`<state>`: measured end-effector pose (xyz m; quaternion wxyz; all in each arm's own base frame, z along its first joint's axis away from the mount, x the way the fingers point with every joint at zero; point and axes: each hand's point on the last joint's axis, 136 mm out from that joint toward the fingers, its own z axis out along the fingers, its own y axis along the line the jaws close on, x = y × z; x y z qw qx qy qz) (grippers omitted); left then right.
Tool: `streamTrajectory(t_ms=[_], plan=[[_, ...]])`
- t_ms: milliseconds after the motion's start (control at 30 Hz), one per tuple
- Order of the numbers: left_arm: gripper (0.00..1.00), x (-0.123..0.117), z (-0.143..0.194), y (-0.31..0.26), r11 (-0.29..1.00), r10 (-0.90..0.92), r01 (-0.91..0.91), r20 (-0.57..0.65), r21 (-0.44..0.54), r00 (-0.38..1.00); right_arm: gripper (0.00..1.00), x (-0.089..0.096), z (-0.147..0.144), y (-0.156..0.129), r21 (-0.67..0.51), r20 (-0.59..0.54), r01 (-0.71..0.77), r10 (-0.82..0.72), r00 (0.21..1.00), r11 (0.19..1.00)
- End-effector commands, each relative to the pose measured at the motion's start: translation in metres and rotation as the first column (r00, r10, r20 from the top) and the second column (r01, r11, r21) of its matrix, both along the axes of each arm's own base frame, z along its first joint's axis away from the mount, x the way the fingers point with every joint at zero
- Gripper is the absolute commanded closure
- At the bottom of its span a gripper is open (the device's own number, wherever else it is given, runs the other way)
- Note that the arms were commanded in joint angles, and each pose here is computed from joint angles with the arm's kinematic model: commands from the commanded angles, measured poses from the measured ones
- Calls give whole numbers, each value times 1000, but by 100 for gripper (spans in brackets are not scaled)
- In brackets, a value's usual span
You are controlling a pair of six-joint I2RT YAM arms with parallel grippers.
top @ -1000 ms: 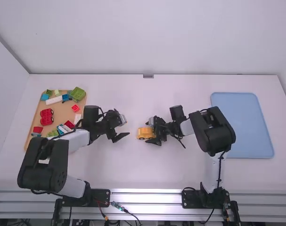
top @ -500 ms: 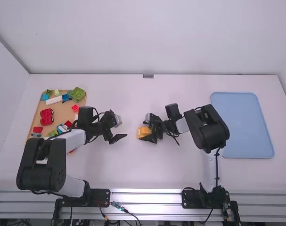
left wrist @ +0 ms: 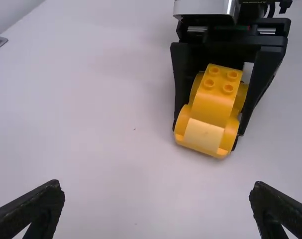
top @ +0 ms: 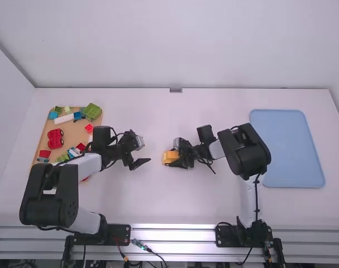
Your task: Assemble lego blocks to make yellow taxi
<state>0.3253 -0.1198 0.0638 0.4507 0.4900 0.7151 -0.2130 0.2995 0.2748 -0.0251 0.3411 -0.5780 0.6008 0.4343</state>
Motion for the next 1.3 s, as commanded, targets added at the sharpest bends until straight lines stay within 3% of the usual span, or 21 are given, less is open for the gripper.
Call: streamTrajectory(t_ms=[0,200,267,400,500,567,633,733,767,867,1033,1267], plan=[[1,-7,3,-4,1000,-20,20,-2,-23,1000,56,-8,-14,-4,-31,-38,6,-7,999,1000],[1,-8,2,-6,999,-24,23,-6,-24,1000,65,7,-7,-8,-27,-84,64,-66,994,998],[1,-8,2,-6,999,-24,23,-8,-24,1000,78,23,3,-15,-20,-93,112,-114,989,993],[1,-8,2,-5,999,-23,23,-8,-24,1000,81,48,29,-37,1,-32,190,-190,981,982],[1,-8,2,-6,999,-23,23,-8,-25,1000,90,71,50,-65,-31,50,301,-300,953,953],[1,-8,2,-6,999,-26,25,-9,-27,1000,100,91,62,-99,-96,113,428,-417,902,899],[1,-8,2,-6,999,-25,25,-9,-27,1000,100,103,71,-126,-135,161,517,-496,853,845],[1,-9,2,-6,999,-25,25,-16,-27,1000,100,123,89,-191,-176,256,687,-641,723,705],[1,-9,2,-6,999,-25,25,-17,-27,1000,100,124,91,-198,-175,263,701,-653,710,692],[1,-12,0,-6,999,-25,24,-32,-28,999,100,138,100,-268,-162,276,842,-796,539,515],[1,-7,2,-5,998,25,-29,-75,-56,997,100,134,100,-363,-139,279,947,-906,319,291],[1,13,3,7,978,186,-198,-145,-69,972,100,122,79,-424,-148,259,978,-948,184,150]])
